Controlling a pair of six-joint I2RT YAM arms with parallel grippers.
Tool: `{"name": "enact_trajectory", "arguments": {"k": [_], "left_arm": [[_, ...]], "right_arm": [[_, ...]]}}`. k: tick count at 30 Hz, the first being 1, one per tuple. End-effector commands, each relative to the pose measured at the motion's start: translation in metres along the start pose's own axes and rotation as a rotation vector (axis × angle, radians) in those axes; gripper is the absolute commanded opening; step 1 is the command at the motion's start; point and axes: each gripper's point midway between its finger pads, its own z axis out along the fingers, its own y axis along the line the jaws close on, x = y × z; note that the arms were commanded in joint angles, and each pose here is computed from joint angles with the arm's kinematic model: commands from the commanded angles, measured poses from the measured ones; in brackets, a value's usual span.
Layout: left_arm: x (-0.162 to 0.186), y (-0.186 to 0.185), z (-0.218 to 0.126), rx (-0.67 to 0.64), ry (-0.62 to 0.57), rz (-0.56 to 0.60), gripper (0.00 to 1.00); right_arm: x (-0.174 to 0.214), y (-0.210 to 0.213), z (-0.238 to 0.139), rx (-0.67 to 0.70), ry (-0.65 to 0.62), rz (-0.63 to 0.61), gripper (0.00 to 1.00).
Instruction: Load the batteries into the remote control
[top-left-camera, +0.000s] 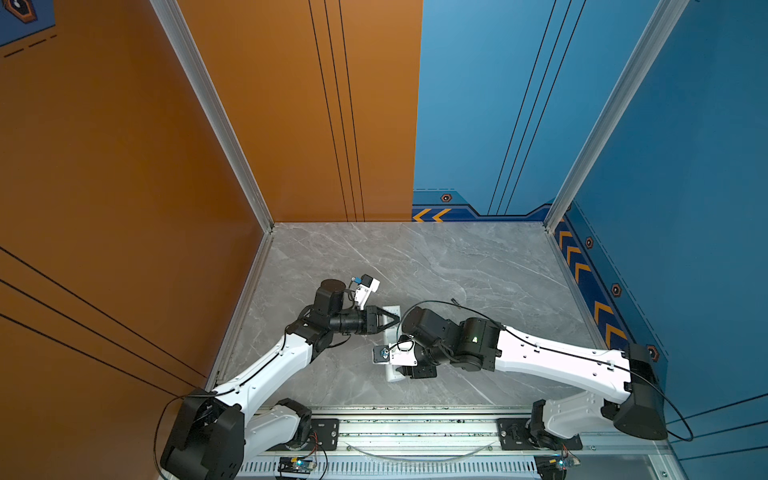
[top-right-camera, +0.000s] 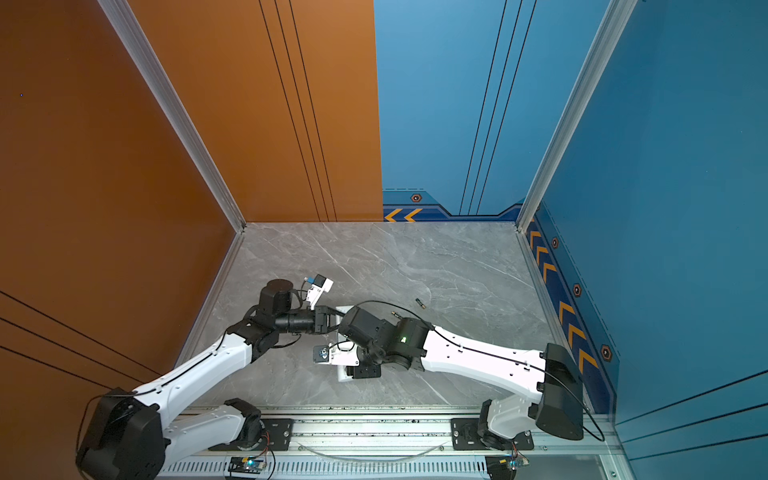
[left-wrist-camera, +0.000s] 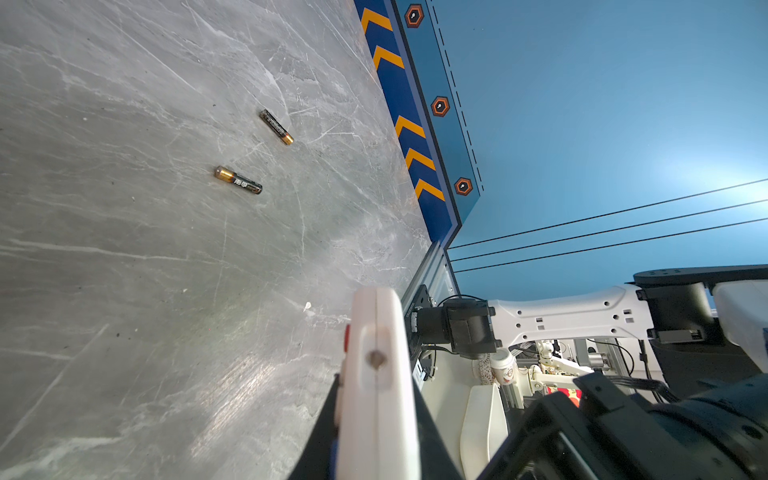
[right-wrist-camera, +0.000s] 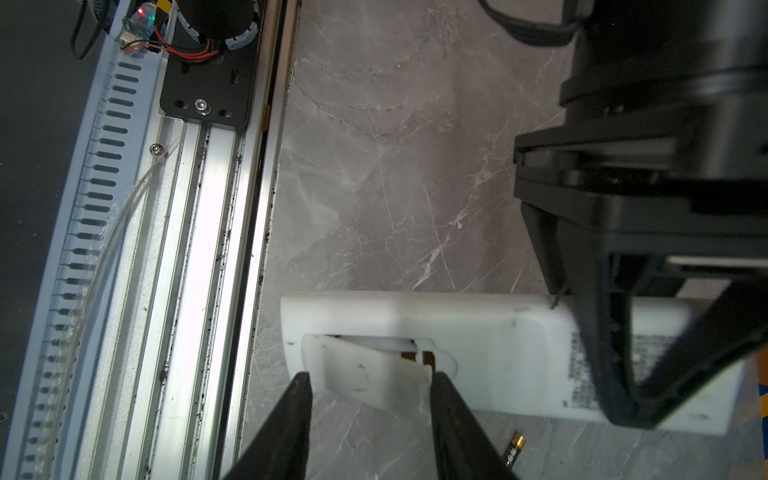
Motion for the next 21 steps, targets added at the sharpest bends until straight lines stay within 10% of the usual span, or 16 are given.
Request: {"name": "enact_trajectory", "arguments": {"k": [1, 12, 21], "left_arm": [[-0.018, -0.021, -0.006, 0.025, -0.055, 0.081, 0.00], [-0.017, -0.024, -0.005, 0.026, -0.057, 0.090, 0.00], [-0.025, -0.015, -0.009, -0.034, -0.119, 0.078, 0.00]], "right_arm": [[0.006, 0.012, -0.003, -0.039, 0.019, -0.004, 0.48], [0.000, -0.001, -0.013, 0.044, -0.022, 0.001, 0.79], [-0.012, -0.036, -0.035, 0.184, -0.088, 0.184, 0.84]]}}
